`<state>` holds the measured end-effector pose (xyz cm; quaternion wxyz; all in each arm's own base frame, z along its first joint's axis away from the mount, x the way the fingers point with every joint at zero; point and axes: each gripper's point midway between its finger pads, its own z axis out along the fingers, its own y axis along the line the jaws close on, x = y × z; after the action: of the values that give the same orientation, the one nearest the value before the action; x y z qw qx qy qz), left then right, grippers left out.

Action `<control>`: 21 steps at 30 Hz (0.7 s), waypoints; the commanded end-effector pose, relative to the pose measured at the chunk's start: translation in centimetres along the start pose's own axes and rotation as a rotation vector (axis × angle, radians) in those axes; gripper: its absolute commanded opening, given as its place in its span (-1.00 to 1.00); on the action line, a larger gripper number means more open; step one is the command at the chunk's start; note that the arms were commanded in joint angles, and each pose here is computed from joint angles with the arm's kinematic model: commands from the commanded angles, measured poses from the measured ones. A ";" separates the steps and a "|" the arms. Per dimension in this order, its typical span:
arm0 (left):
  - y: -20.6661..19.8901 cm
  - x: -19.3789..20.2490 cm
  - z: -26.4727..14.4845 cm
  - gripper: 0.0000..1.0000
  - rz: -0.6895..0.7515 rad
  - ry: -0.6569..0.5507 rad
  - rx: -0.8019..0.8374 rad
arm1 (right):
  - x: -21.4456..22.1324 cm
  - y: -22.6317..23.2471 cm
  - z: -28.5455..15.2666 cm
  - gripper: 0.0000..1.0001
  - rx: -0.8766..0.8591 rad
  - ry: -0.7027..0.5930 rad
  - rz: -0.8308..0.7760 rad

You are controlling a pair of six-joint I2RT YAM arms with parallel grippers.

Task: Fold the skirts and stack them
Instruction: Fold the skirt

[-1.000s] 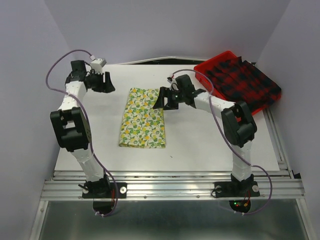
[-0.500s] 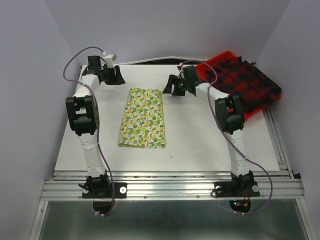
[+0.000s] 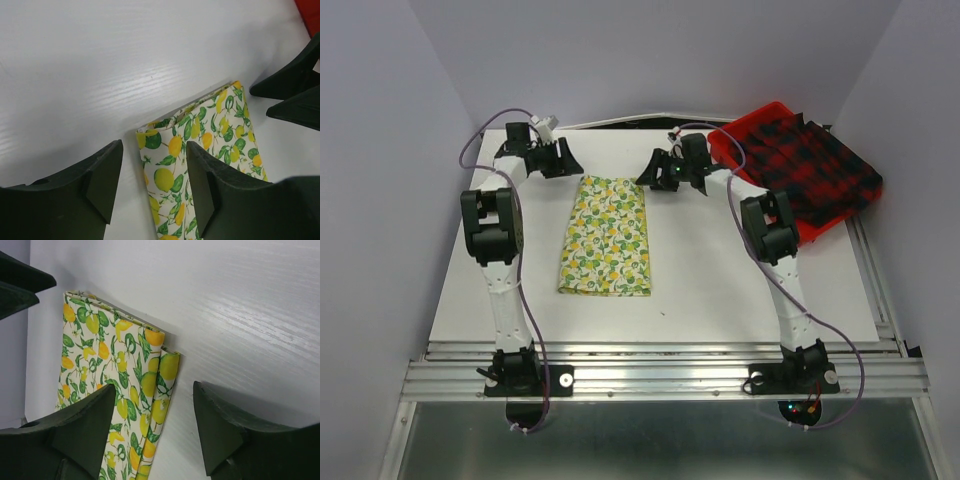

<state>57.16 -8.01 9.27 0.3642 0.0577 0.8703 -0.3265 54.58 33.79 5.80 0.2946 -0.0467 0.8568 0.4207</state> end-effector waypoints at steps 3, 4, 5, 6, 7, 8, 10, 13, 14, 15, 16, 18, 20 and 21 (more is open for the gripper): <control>0.2 2.2 1.3 0.34 -0.056 0.031 0.006 | 0.7 -0.7 1.6 0.29 -0.032 0.010 0.036; 0.5 2.4 1.4 0.34 -0.062 0.036 -0.004 | 0.8 -0.8 1.7 0.24 -0.033 0.011 0.037; 0.7 2.7 1.5 0.34 -0.065 0.041 -0.008 | 0.8 -0.9 1.8 0.22 -0.035 0.009 0.034; 0.8 3.0 1.8 0.33 -0.070 0.049 -0.004 | 0.9 -1.1 1.9 0.22 -0.033 0.011 0.037; 0.8 3.2 1.9 0.29 -0.072 0.054 0.006 | 1.0 -1.2 2.1 0.19 -0.037 0.013 0.037; 0.7 3.3 2.0 0.25 -0.072 0.055 0.015 | 1.1 -1.2 2.1 0.18 -0.040 0.017 0.040; 0.7 3.8 2.3 0.19 -0.088 0.066 0.028 | 1.6 -1.4 2.4 0.15 -0.050 0.029 0.059; 0.4 3.7 2.6 0.14 -0.094 0.062 0.058 | 2.4 -1.6 2.7 0.09 -0.064 0.049 0.090; 0.4 3.6 2.6 0.14 -0.096 0.058 0.059 | 2.6 -1.7 2.8 0.08 -0.065 0.054 0.096; 0.5 3.7 2.7 0.13 -0.102 0.059 0.060 | 2.5 -1.7 3.0 0.08 -0.073 0.050 0.097; 0.5 3.8 2.8 0.12 -0.108 0.057 0.065 | 2.5 -1.6 3.1 0.07 -0.085 0.045 0.096; 0.5 4.0 3.1 0.11 -0.128 0.061 0.075 | 2.7 -1.6 3.3 0.06 -0.094 0.051 0.113; 0.4 3.9 3.3 0.11 -0.132 0.059 0.084 | 2.9 -1.6 3.4 0.05 -0.105 0.057 0.127; 0.5 4.0 3.4 0.11 -0.139 0.061 0.085 | 3.2 -1.7 3.4 0.04 -0.109 0.064 0.131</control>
<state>56.07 -9.85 4.49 0.3125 0.0250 0.8729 -0.3739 55.09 35.74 4.98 0.2767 -0.0366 0.8282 0.4860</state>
